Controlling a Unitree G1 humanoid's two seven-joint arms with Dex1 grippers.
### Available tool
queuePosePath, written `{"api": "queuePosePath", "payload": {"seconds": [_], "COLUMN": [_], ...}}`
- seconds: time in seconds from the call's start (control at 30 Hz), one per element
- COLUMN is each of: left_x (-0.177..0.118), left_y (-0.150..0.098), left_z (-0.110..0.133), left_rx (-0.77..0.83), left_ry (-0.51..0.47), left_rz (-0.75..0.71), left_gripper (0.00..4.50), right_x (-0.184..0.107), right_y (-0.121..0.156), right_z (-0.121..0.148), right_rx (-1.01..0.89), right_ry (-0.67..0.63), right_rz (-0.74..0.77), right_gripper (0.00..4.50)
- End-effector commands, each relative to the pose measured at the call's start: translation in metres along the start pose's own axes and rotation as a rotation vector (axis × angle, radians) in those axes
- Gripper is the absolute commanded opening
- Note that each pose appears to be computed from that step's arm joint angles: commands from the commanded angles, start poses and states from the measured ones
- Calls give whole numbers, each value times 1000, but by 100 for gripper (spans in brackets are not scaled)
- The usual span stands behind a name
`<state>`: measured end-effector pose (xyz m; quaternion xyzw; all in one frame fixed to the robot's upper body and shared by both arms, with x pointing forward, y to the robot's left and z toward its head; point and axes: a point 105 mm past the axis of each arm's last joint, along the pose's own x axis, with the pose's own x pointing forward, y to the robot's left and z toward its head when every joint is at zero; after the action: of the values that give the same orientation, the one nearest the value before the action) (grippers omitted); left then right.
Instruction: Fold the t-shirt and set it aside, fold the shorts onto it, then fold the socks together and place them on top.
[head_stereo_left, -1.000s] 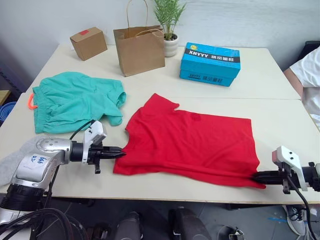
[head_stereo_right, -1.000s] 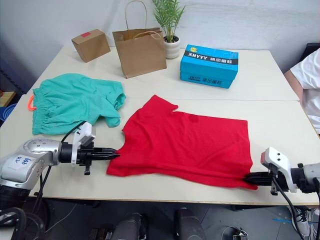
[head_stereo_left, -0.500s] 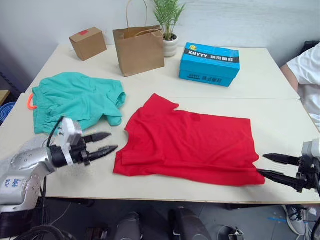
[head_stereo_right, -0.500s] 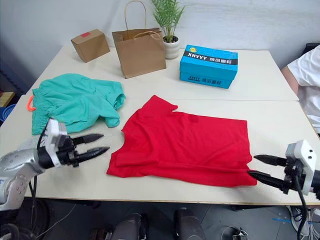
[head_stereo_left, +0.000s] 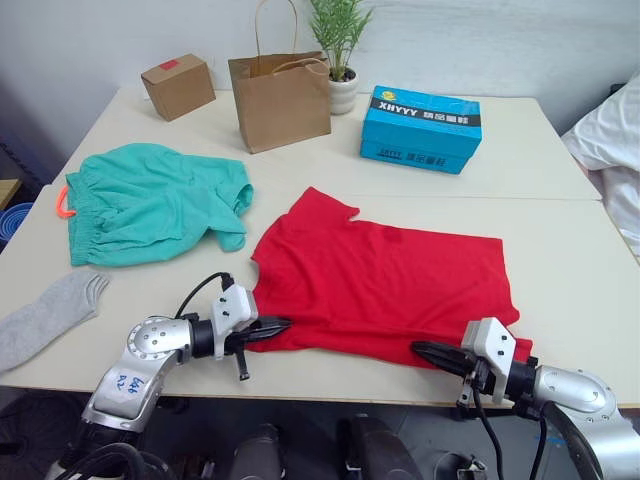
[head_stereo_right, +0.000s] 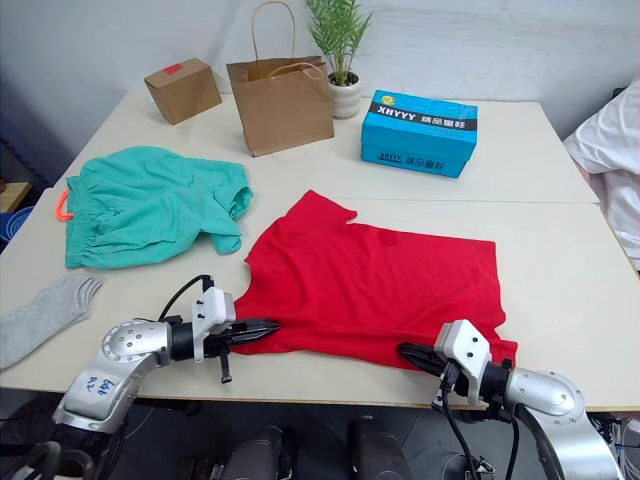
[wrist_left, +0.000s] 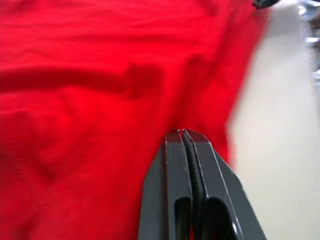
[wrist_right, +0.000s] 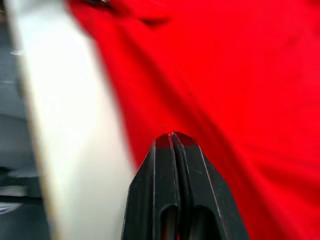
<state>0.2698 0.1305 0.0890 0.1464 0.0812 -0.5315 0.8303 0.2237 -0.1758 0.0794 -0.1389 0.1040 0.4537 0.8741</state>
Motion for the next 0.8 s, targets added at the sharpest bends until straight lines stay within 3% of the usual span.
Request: {"api": "queuePosePath", "payload": {"seconds": [0.03,0.27,0.47,0.7,0.8], "left_x": [-2,-13,-32,-46,-29], "left_y": [16,38,35,-4,-11], "left_z": [5,-4,-1,9,19], "left_rx": [34,71,14,-68,-19], "left_ry": [-22,-13,-67,-59,-85], "left_rz": [93,243,262,18,-25], "left_gripper": [5,5,5,5,5], "right_x": [-13,-54,-95,-95,-61], "right_y": [-16,-54,-72,-68,-47], "right_z": [1,-31,-39,-6,7], "right_rx": [-11,-22,12,17,-23], "right_ry": [-13,73,55,-75,-93], "right_rz": [-77,-308,-475,-415,-235], "right_gripper": [6,6,6,6,6]}}
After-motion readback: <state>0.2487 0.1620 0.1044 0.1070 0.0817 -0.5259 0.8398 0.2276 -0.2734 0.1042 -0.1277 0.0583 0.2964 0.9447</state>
